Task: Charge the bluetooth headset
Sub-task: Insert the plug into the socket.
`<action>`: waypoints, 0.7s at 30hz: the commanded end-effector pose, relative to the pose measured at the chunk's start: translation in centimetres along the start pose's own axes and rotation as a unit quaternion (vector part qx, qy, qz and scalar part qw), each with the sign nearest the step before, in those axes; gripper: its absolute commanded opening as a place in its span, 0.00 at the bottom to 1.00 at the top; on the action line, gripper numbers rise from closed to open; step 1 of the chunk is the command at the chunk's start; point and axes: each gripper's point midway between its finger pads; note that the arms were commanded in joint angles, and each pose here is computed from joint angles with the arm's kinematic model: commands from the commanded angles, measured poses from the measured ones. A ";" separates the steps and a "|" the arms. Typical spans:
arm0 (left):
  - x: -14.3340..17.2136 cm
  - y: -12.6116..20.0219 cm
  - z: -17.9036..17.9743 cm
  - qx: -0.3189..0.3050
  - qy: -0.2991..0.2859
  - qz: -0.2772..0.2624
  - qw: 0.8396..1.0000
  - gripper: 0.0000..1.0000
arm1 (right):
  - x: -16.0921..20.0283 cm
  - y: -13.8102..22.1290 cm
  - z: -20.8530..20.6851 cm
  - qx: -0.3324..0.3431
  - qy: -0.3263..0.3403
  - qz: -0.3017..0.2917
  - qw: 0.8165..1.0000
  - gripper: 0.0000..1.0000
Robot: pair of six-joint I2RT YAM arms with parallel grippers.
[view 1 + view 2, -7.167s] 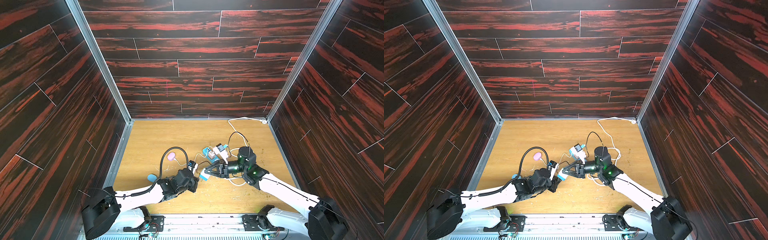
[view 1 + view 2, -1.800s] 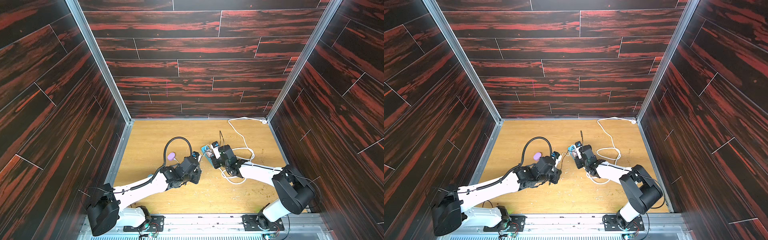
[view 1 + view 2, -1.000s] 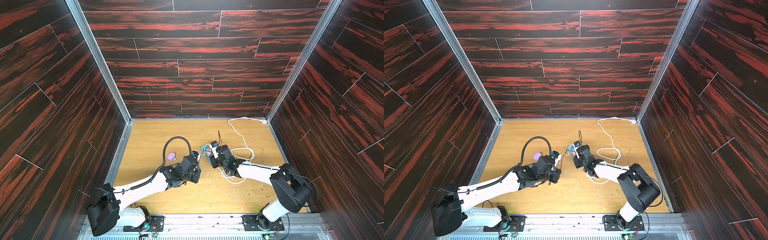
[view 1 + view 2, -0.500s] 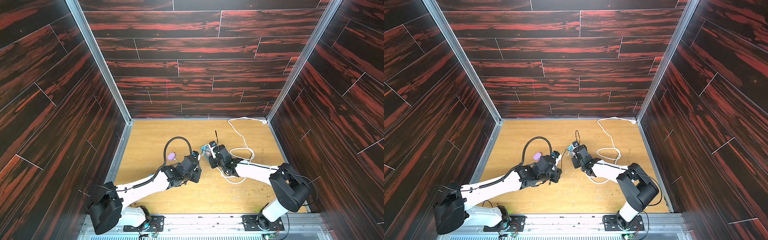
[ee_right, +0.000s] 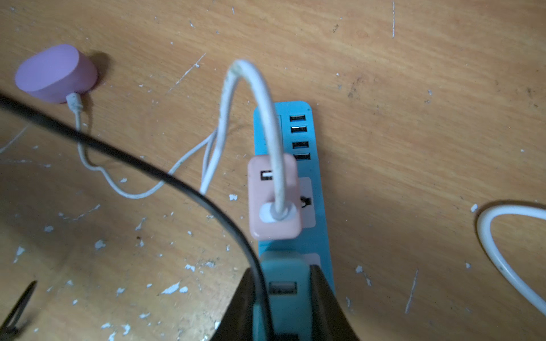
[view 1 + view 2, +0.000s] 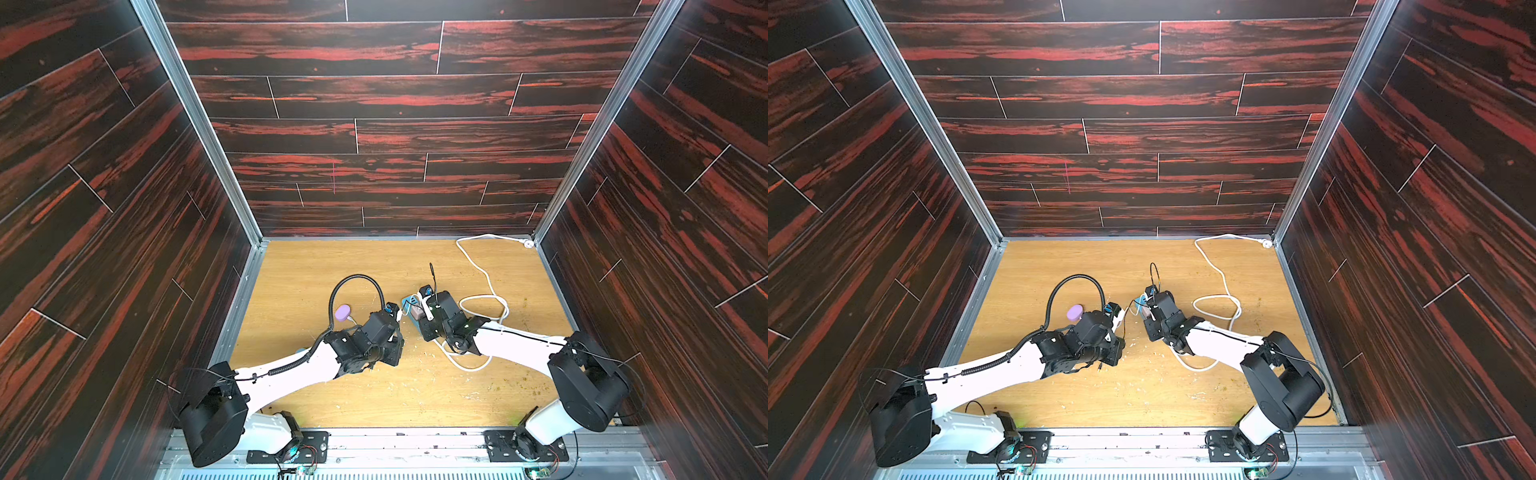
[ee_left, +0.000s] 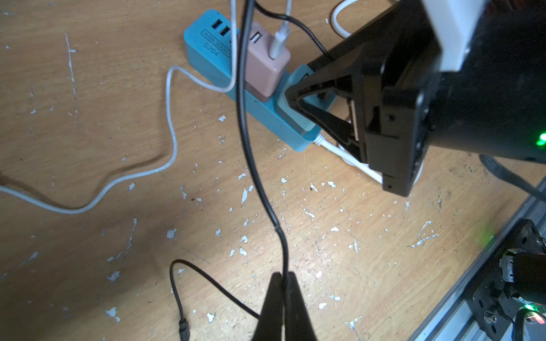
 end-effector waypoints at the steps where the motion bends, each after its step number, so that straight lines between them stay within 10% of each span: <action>1: -0.1 0.0 0.0 0.000 0.003 0.001 1.000 0.02 | 0.7 0.8 0.8 -0.016 -0.004 0.016 1.000 0.34; 21: -0.6 0.6 -0.7 0.013 0.014 0.010 1.000 0.03 | -0.1 8.3 1.9 -0.081 -0.046 -0.077 0.993 0.39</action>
Point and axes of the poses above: each gripper's point midway between its finger pads, its own y axis back along the fingers, its own z axis along the line the jaws close on, x = y × z, and after that the axes turned 15 degrees about y, right-handed
